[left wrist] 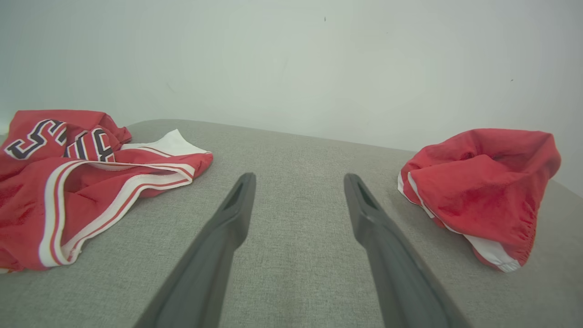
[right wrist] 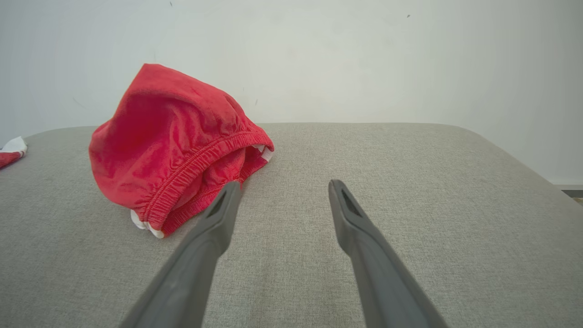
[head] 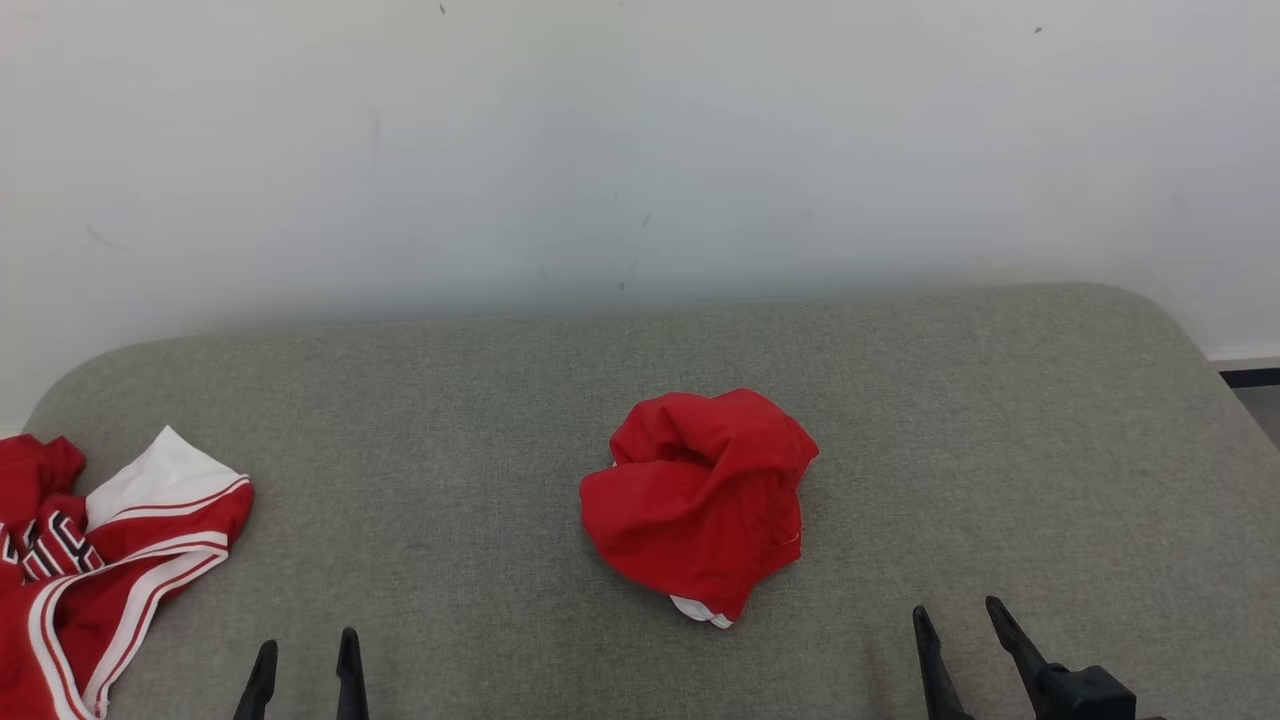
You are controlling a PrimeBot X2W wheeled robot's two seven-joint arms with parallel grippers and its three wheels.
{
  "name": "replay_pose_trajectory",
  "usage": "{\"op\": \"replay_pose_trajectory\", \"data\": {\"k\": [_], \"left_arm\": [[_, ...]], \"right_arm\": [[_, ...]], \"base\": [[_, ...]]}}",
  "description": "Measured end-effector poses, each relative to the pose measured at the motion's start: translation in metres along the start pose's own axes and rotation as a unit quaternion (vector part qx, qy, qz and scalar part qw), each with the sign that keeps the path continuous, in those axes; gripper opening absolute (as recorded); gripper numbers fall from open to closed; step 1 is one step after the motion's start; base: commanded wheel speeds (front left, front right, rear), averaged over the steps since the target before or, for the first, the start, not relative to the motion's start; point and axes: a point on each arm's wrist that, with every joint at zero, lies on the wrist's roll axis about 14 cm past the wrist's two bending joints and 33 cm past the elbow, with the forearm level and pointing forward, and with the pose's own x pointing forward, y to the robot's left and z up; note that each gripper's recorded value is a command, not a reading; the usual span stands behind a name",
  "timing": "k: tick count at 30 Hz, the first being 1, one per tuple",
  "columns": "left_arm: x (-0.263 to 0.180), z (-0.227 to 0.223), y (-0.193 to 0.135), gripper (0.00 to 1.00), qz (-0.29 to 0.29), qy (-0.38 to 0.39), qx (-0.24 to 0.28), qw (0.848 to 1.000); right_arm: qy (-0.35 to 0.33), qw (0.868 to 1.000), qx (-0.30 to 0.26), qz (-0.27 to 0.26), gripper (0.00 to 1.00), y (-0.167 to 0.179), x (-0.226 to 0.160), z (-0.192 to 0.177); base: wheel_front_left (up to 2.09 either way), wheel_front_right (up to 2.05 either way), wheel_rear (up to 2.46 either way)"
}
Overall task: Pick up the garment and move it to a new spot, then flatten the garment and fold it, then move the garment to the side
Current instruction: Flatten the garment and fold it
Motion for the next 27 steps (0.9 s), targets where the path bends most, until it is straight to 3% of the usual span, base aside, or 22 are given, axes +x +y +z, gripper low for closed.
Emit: {"op": "replay_pose_trajectory", "data": {"k": [27], "left_arm": [[0.0046,-0.006,-0.0081,1.0,-0.014,0.007,-0.004,1.0]], "right_arm": [[-0.005,1.0,0.003,0.005,1.0,0.0038,0.0009,0.0024]], "base": [[0.0,0.0,0.0]]}}
